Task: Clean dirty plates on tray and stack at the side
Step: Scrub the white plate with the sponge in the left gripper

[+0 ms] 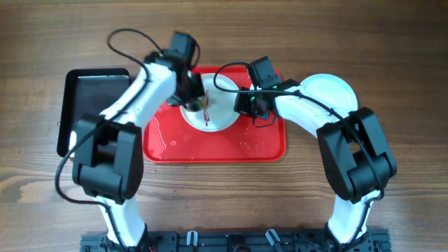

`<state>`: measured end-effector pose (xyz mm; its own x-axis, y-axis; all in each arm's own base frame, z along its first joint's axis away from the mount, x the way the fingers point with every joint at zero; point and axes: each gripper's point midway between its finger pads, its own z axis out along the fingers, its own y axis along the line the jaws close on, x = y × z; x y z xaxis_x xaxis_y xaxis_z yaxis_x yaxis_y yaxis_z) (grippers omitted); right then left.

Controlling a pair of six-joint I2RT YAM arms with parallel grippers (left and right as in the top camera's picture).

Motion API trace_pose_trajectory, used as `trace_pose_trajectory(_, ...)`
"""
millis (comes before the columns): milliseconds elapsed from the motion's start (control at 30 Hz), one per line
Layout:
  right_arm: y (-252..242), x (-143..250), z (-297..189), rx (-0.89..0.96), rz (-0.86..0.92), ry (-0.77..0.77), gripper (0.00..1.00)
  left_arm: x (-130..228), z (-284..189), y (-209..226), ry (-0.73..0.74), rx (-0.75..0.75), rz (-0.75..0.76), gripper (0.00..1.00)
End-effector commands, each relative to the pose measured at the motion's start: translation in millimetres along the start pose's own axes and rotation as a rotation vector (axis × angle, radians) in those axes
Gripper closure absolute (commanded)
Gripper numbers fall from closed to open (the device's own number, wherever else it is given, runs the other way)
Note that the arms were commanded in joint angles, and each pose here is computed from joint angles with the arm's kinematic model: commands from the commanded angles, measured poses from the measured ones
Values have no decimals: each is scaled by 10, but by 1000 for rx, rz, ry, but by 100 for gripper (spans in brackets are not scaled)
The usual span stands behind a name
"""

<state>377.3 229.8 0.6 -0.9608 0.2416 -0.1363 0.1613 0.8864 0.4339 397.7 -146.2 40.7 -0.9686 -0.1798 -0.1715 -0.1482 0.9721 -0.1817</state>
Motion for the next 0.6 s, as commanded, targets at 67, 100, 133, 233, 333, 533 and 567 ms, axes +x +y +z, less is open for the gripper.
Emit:
trace_pose_trajectory(67, -175, 199, 151, 52, -49, 60, 96, 141, 207, -27, 24, 11, 135, 96)
trace_pose_trajectory(100, -175, 199, 151, 52, -50, 60, 96, 169, 245, -9, 38, 5, 153, 96)
trace_pose_trajectory(133, -175, 199, 151, 52, -50, 60, 96, 213, 288, 18, 60, -4, 176, 96)
trace_pose_trajectory(233, -175, 198, 151, 52, -51, 60, 96, 337, 359, -3, 118, 19, 204, 96)
trace_pose_trajectory(333, -168, 190, 152, 49, -58, 57, 96, 515, 435, -175, 182, 90, 239, 96)
trace_pose_trajectory(533, -168, 190, 152, 48, -60, 57, 96, 714, 466, -555, 206, 151, 208, 96)
trace_pose_trajectory(567, -168, 190, 152, 48, -71, 57, 96, 726, 467, -579, 206, 150, 185, 96)
